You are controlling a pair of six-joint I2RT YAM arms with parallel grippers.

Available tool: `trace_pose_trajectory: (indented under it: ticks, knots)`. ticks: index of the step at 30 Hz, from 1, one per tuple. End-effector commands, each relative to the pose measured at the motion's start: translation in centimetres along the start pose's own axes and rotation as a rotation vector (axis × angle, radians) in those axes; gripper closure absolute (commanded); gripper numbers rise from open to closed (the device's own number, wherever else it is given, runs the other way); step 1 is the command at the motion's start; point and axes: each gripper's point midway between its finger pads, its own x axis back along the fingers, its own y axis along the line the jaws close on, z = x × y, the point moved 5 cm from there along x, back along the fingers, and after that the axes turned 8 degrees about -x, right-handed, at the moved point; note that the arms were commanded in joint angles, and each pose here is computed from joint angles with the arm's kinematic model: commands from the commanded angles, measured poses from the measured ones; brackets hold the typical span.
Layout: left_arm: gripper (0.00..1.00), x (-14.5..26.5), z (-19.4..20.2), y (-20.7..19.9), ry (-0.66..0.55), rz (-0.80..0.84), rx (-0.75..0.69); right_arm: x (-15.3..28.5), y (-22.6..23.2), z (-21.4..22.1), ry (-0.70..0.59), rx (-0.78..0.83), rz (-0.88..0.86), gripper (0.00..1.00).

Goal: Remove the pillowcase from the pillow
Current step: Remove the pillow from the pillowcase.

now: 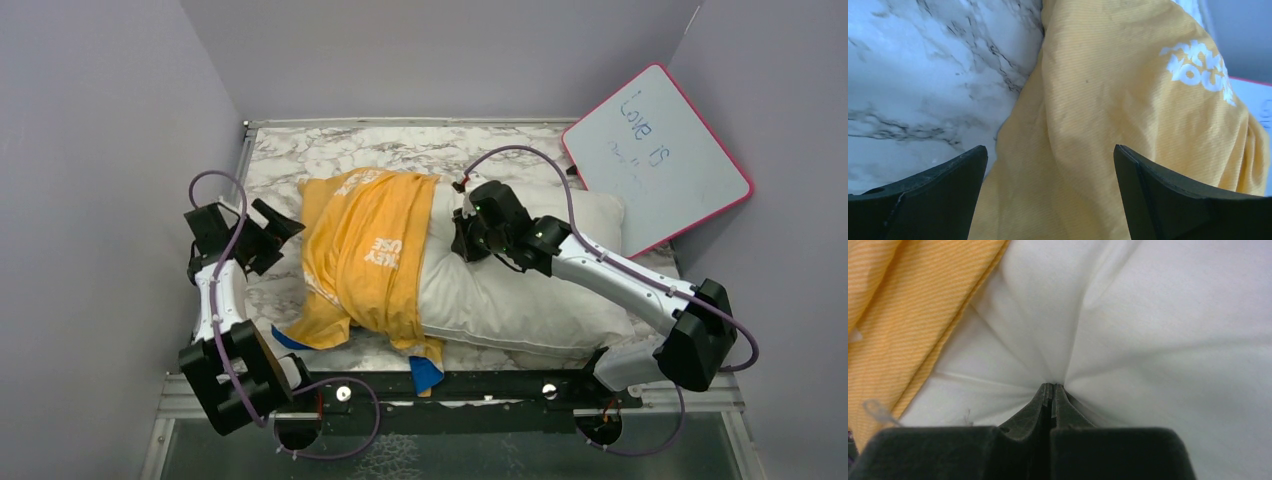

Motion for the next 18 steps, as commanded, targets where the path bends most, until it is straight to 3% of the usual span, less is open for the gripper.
trace_pose_trajectory:
  ticks: [1,8,13,15,18]
  knots:
    - [0.01,-0.6,0.6,-2.0,-0.013,0.387,0.144,0.3,-1.8,3.7,0.191,0.026,0.051,0.96]
    - [0.01,-2.2,5.2,-0.9,0.062,0.493,0.243,-0.2,-1.2,3.9,0.215,0.018,0.012,0.95]
    - [0.01,-4.0,8.5,-2.2,0.189,0.543,0.243,-0.5,-1.0,4.3,0.231,0.01,-0.006,0.94]
    - [0.12,-4.2,8.7,-3.1,0.199,0.567,0.233,-0.5,-1.0,4.4,0.237,0.009,-0.01,0.94]
    - [0.42,-3.4,7.2,-4.0,0.111,0.594,0.223,-0.4,-1.1,4.4,0.241,0.007,0.0,0.94]
